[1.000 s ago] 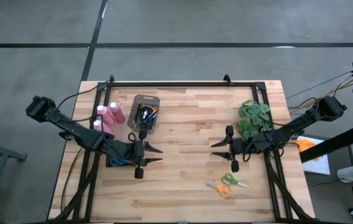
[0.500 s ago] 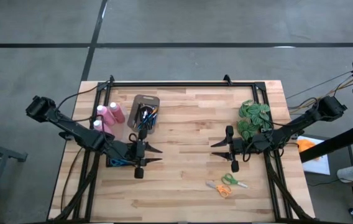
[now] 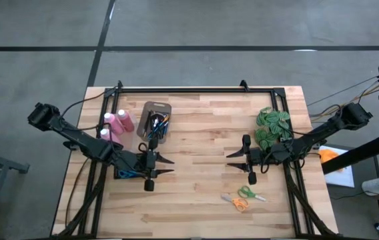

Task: Pick & Place Paint Supplies
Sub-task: Put the green scissors into the black basket

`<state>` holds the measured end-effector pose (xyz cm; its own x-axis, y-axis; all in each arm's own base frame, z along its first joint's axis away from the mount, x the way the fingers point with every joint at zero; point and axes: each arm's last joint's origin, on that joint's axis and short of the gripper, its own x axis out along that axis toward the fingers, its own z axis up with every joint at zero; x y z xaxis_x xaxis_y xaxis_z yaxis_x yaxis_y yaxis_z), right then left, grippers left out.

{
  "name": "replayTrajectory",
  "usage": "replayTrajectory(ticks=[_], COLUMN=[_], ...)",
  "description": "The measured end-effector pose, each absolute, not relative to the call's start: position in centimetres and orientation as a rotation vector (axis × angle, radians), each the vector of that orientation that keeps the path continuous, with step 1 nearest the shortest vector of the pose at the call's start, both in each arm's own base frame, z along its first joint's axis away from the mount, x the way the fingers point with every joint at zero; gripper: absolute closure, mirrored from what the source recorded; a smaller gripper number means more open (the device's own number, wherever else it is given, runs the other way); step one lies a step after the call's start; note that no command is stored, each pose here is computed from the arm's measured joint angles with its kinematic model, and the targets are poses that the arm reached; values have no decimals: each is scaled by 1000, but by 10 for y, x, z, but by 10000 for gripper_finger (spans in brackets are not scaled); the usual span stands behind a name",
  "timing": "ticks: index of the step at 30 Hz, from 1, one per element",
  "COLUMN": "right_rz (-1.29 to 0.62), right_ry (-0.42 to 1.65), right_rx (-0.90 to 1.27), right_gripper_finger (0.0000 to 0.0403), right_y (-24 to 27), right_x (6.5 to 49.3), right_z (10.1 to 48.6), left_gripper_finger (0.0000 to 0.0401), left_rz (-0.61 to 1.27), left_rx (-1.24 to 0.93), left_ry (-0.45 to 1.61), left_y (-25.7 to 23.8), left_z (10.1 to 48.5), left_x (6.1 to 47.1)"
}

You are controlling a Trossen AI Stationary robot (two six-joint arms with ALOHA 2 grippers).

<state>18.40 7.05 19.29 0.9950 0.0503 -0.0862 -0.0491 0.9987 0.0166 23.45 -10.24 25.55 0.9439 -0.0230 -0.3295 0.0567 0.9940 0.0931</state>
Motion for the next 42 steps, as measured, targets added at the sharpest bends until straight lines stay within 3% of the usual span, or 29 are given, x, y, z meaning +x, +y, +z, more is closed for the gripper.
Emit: replayTrajectory(ticks=[37,42], right_rz=[49,37], right_ry=[87,143], right_rx=[24,275], right_gripper_finger=[273,273], right_y=[70,71], right_x=[184,184], right_z=[193,190], left_gripper_finger=[282,282], left_rz=[-41,-41], left_rx=[105,106], left_ry=[342,342], left_y=[-102,-102], left_z=[255,255], left_x=[234,234])
